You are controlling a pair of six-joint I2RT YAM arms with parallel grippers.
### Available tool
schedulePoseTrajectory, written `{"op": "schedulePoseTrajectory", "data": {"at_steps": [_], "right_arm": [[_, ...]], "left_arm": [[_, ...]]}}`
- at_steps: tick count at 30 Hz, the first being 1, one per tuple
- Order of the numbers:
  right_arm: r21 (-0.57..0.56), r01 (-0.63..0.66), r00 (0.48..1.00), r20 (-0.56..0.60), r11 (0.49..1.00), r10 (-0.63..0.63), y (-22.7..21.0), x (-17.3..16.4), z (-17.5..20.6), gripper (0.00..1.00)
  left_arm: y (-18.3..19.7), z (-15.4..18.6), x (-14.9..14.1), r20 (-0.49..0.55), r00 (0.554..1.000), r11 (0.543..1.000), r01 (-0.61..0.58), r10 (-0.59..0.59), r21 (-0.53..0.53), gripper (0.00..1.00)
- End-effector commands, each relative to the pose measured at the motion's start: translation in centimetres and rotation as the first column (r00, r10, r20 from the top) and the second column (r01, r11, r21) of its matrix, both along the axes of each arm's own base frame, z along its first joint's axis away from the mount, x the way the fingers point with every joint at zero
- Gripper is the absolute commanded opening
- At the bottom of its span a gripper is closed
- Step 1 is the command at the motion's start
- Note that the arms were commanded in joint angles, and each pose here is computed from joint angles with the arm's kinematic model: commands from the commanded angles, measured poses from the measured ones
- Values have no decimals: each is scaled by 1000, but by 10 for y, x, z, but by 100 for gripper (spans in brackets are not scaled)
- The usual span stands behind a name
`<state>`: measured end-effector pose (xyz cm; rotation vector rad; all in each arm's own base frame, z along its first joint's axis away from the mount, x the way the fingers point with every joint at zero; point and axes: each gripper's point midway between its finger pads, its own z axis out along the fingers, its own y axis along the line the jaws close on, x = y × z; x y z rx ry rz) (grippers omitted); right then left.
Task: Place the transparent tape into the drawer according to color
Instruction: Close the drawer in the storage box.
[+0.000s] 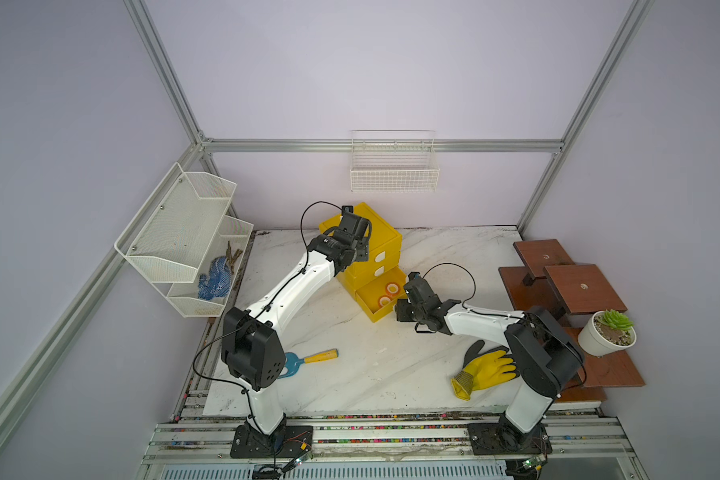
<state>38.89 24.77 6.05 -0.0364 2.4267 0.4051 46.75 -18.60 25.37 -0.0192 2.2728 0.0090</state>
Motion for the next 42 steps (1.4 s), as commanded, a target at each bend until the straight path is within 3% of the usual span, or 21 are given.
{"op": "schedulePoseTrajectory", "data": {"at_steps": [1,6,11,18,24,27,33,37,42], "right_arm": [[113,-8,992,124,994,-6,15,30,33,54],[208,-20,982,190,978,-20,32,55,42,54],[245,-57,983,185,968,11,53,74,32,54],[335,-64,970,242,940,-21,60,85,37,54],[418,-60,974,222,907,-38,64,81,32,56],[433,-60,969,241,899,-51,57,72,45,62],[422,-25,959,266,906,-97,27,41,78,77],[431,-27,943,311,902,-121,4,14,104,83],[405,-84,908,407,910,-98,-14,-14,140,88]], "left_arm": [[2,3,5,2,1000,1000,0,0,11,73],[-3,-13,3,-40,999,1000,17,-17,-1,73],[-5,-25,0,-76,997,1000,31,-31,0,73],[-10,-33,-3,-99,994,999,52,-53,-17,73],[-11,-32,-4,-102,993,998,58,-61,-29,74],[-11,-16,-6,-71,995,997,65,-67,-37,78],[0,48,-14,59,997,996,60,-56,-59,100],[16,82,-37,137,990,995,52,-40,-87,100],[62,93,-75,251,967,999,-38,46,-36,100]]}}
